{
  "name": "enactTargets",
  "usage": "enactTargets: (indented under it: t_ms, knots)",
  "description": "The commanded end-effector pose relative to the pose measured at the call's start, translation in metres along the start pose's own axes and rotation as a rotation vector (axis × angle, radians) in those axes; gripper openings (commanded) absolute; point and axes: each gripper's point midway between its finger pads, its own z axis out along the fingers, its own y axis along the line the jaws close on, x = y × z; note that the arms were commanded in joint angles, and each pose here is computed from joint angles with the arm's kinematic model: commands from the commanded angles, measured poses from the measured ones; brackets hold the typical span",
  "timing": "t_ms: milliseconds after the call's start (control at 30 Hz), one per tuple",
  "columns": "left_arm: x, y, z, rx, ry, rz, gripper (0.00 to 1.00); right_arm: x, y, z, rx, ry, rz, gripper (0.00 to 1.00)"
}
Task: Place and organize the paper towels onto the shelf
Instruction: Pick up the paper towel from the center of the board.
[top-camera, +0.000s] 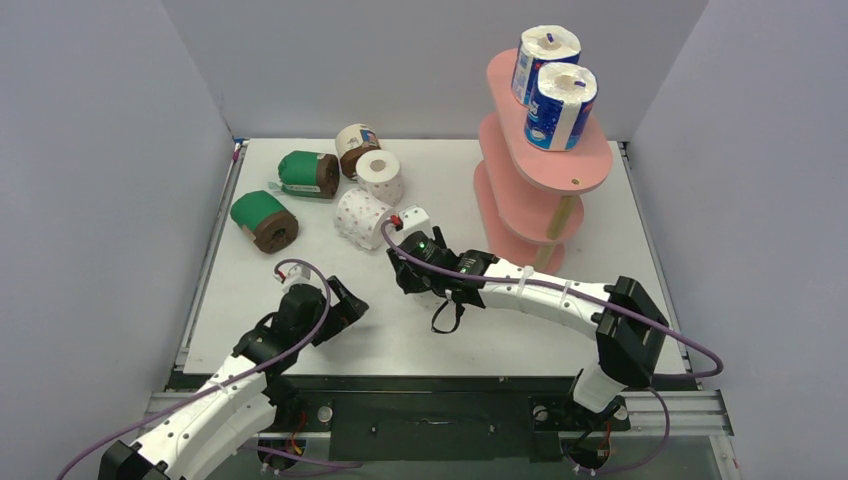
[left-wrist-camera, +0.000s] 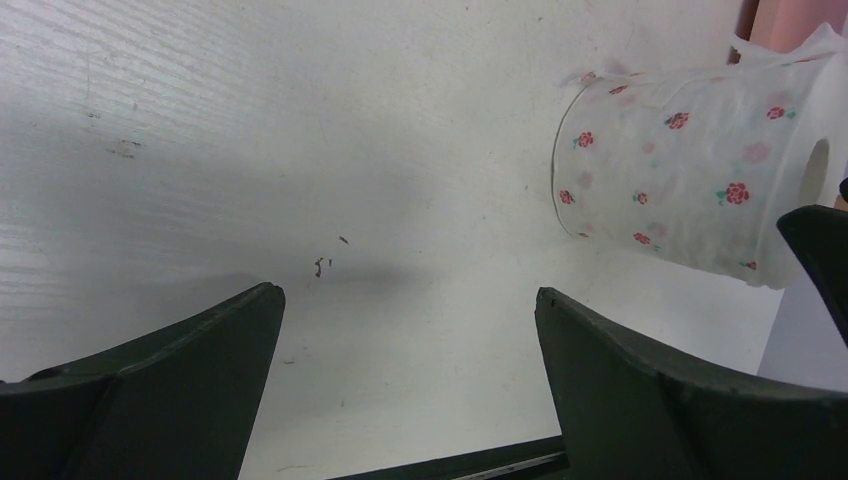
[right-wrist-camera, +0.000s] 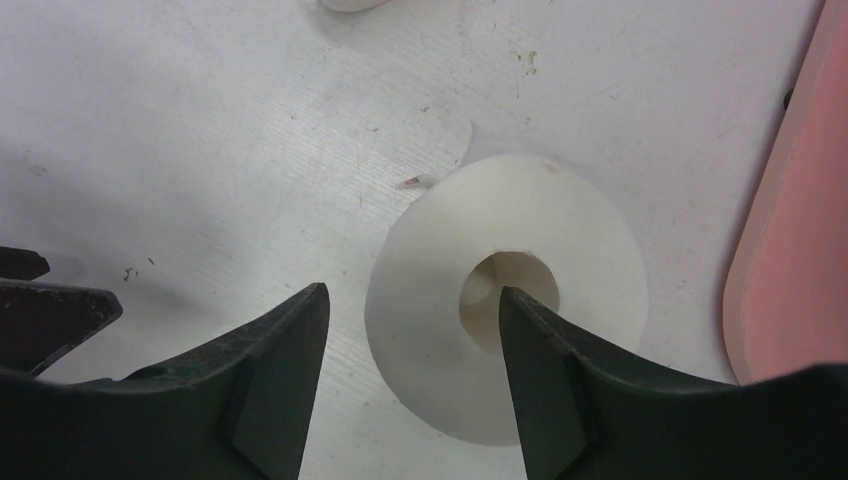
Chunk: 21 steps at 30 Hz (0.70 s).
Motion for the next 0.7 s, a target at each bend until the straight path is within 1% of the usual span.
enactTargets:
  t_ms: [0, 433, 567, 667]
  knots:
    - [-0.004, -0.005, 0.002, 0.028, -0.02, -0.012, 0.97, -0.007, 0.005, 0.0, 0.004, -0.006, -0.004, 0.58]
    - [0.0, -0.001, 0.002, 0.028, -0.012, -0.02, 0.97, 0.007, 0.002, 0.016, 0.041, 0.04, -0.032, 0.54]
    - [0.001, 0.0, 0.002, 0.027, -0.011, -0.022, 0.97, 0.01, 0.001, 0.018, 0.05, 0.05, -0.039, 0.5]
    - [0.001, 0.0, 0.002, 0.027, -0.011, -0.022, 0.97, 0.009, -0.002, 0.016, 0.059, 0.045, -0.035, 0.44]
